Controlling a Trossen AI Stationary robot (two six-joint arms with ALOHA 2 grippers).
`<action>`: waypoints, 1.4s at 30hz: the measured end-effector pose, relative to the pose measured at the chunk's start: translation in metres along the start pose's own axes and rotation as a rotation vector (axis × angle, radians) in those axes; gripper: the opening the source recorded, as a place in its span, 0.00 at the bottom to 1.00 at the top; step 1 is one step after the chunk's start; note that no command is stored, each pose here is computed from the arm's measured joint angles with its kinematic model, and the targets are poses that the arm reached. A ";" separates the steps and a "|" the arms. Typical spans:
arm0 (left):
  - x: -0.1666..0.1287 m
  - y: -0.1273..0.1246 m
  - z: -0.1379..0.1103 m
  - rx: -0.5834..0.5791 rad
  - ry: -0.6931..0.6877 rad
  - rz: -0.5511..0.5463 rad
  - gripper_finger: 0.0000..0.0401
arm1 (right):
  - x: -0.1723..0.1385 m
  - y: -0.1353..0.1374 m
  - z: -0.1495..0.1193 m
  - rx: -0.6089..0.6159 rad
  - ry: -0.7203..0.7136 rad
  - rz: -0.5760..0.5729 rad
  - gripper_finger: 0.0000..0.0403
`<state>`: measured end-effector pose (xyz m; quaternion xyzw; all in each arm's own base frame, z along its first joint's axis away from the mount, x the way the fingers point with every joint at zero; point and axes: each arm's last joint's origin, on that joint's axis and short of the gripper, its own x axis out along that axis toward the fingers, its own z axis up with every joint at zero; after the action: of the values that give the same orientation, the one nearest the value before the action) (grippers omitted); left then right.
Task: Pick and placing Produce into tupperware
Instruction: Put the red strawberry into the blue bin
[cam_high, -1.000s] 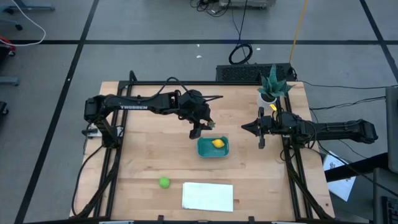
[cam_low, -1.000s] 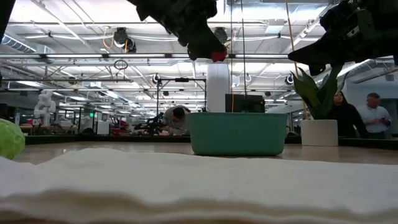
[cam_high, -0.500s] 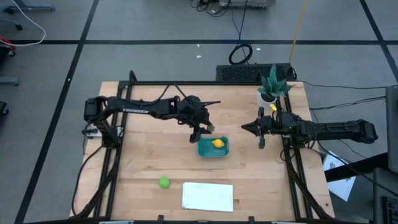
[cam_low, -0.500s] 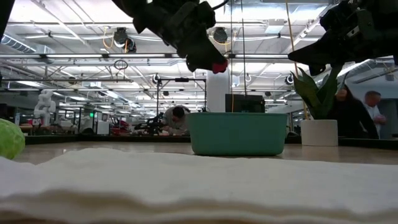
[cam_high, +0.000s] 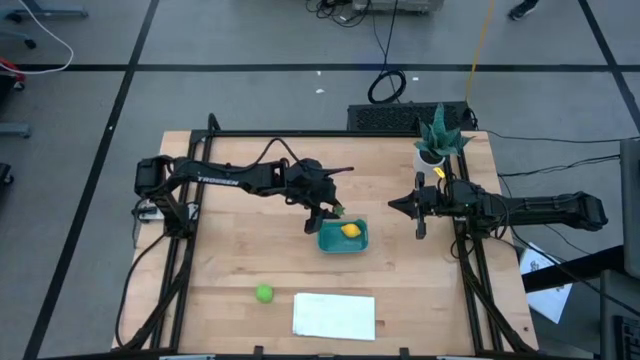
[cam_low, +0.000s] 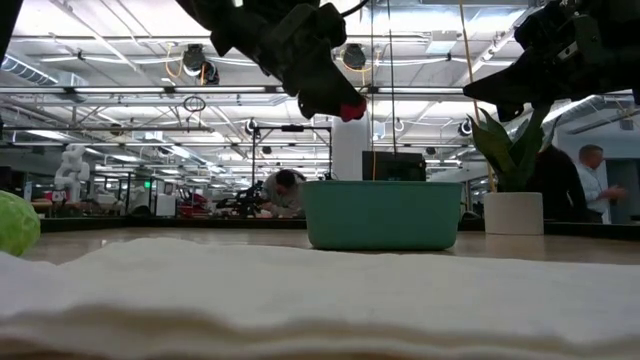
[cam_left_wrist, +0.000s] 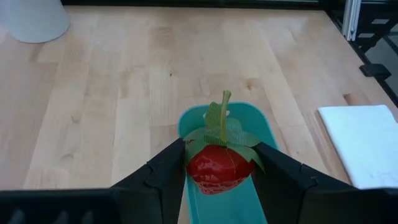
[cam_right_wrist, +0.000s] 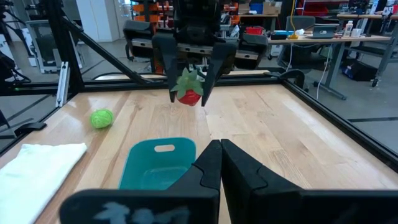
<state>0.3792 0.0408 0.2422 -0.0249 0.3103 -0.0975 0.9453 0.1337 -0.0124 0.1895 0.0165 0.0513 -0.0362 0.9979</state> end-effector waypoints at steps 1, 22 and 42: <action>0.000 -0.001 0.000 0.001 0.000 -0.001 0.42 | 0.000 0.000 0.000 0.000 0.000 0.000 0.00; 0.005 -0.004 -0.010 -0.066 0.098 0.038 0.42 | 0.000 0.000 0.000 0.000 -0.004 0.000 0.00; 0.060 -0.013 -0.047 -0.028 0.241 0.019 0.42 | 0.004 0.000 -0.003 0.011 0.027 -0.001 0.00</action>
<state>0.3969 0.0170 0.1710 -0.0231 0.4234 -0.0864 0.9015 0.1375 -0.0128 0.1859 0.0223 0.0648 -0.0368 0.9970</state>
